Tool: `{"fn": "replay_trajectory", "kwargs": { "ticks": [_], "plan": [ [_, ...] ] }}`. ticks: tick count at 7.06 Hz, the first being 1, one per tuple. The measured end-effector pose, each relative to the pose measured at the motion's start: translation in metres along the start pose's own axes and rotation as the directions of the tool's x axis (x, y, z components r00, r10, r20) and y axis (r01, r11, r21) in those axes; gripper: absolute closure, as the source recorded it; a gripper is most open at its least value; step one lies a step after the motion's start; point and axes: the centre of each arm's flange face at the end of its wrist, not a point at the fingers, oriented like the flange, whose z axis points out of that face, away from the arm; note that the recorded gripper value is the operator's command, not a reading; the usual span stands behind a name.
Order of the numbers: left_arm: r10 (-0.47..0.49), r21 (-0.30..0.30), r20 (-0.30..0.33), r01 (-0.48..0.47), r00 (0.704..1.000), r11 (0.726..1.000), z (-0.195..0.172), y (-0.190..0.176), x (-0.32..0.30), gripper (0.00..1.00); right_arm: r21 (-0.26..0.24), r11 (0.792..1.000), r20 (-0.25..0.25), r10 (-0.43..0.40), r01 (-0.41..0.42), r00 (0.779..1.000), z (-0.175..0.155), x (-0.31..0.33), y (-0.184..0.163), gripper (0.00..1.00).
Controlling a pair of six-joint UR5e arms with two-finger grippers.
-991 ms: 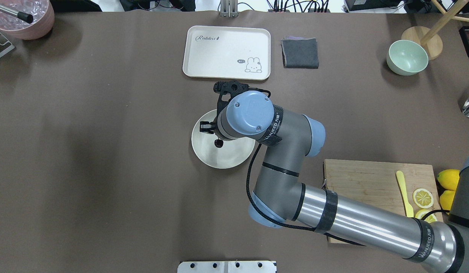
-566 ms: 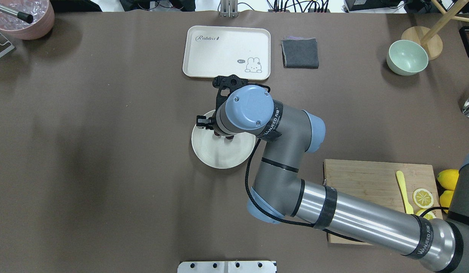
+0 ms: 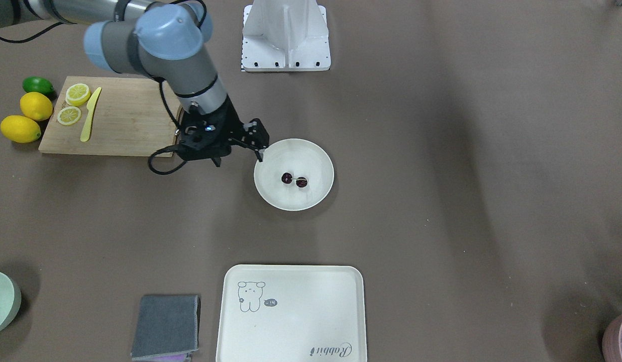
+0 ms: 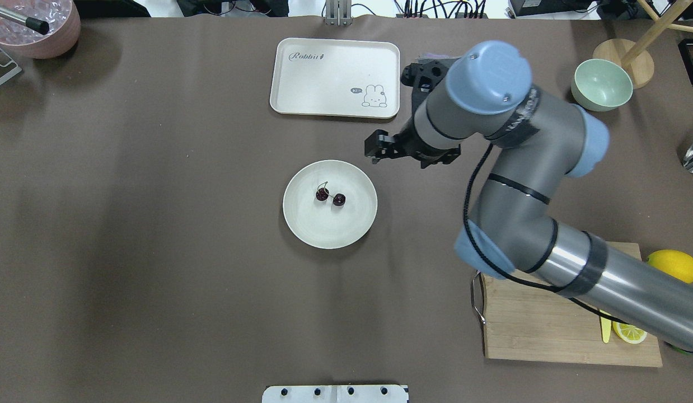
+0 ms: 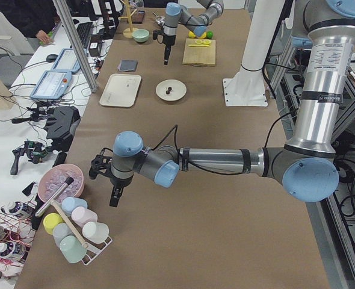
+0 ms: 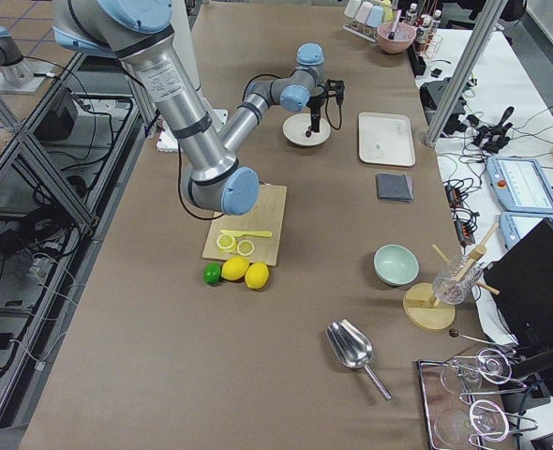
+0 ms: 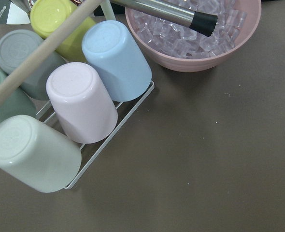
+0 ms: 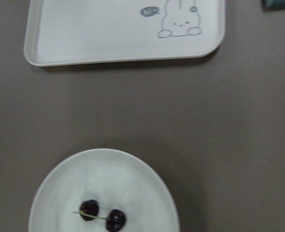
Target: Place red cherry on plate
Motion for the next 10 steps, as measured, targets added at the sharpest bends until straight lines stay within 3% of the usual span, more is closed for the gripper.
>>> {"fn": "replay_trajectory", "kwargs": {
  "ticks": [2, 6, 8, 10],
  "plan": [
    [0.025, -0.025, 0.007, -0.024, 1.000, 0.999, -0.006, 0.016, -0.025, 0.02, -0.036, 0.998, -0.060, -0.051, 0.049, 0.997, -0.051, 0.111, -0.019, 0.00],
    [-0.021, -0.019, -0.153, 0.018, 0.988, 1.000, -0.039, 0.068, -0.029, 0.02, -0.130, 0.975, -0.149, -0.199, 0.181, 0.969, -0.111, 0.400, -0.038, 0.00],
    [-0.040, -0.036, -0.156, 0.034, 0.987, 0.999, -0.064, 0.089, -0.012, 0.02, -0.166, 0.965, -0.165, -0.232, 0.204, 0.959, -0.133, 0.559, -0.036, 0.00],
    [-0.062, -0.082, -0.126, 0.051, 0.990, 0.995, -0.065, 0.091, -0.003, 0.02, -0.167, 0.969, -0.172, -0.213, 0.184, 0.962, -0.150, 0.632, -0.021, 0.00]
  ]
}}
